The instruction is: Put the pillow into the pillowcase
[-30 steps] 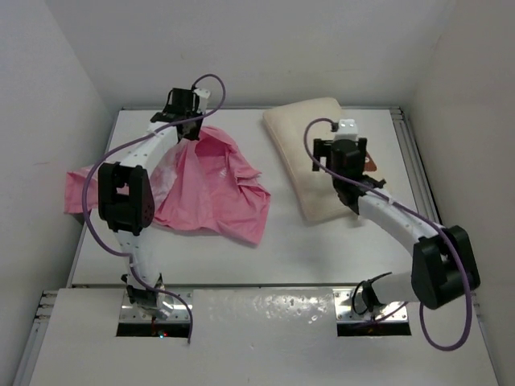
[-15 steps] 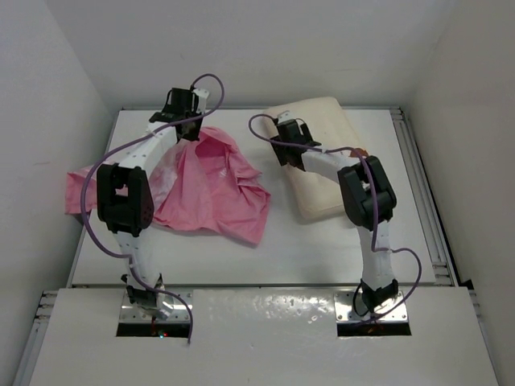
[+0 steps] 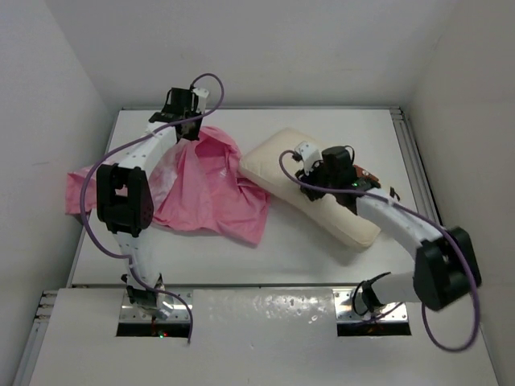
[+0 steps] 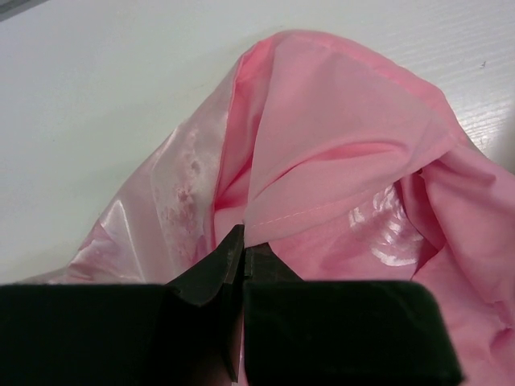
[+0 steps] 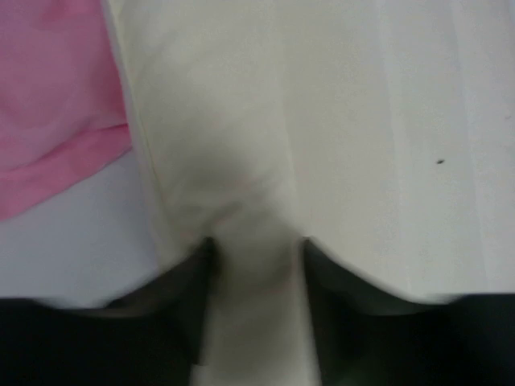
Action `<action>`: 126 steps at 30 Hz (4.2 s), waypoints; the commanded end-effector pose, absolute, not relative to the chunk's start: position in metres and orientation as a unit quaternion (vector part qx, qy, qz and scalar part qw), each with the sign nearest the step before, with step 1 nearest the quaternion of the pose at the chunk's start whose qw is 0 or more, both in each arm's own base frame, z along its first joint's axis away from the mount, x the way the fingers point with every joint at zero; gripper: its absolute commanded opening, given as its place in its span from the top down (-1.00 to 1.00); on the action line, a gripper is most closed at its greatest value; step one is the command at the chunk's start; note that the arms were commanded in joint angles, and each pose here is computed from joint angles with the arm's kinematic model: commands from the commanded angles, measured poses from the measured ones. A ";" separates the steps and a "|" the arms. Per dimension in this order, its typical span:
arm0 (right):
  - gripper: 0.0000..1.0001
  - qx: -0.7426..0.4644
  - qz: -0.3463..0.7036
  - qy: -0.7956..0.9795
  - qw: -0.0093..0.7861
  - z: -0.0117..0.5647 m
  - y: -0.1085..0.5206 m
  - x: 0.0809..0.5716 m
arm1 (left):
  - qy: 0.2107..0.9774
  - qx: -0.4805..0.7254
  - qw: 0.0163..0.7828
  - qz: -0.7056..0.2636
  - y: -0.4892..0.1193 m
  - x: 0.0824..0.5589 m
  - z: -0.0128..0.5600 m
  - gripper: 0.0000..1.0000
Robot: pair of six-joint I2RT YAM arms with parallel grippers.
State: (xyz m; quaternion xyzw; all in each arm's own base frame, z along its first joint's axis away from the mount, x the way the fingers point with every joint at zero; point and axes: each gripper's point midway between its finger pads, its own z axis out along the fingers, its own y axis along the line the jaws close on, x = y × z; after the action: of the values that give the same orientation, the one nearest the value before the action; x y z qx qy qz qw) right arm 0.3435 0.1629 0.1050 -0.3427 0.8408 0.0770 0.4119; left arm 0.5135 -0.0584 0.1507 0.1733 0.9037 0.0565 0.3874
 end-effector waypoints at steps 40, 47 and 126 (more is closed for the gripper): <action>1.00 -0.295 0.405 0.748 0.435 0.203 0.233 0.438 | 0.881 0.200 0.426 0.045 -0.088 0.521 0.188 1.00; 1.00 -0.357 0.490 0.673 0.424 0.212 0.331 0.376 | 0.869 0.248 0.428 0.003 -0.109 0.516 0.205 1.00; 1.00 -0.275 0.193 0.780 0.528 0.162 0.309 0.432 | 0.885 0.402 0.234 0.023 -0.075 0.400 0.144 1.00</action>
State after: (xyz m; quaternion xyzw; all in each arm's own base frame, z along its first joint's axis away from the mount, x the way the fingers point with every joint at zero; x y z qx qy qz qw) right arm 0.3880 0.3018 0.0795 -0.3652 0.8144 0.1475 0.4262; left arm 0.4048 -0.0601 0.0952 0.3528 0.9118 0.0467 0.2049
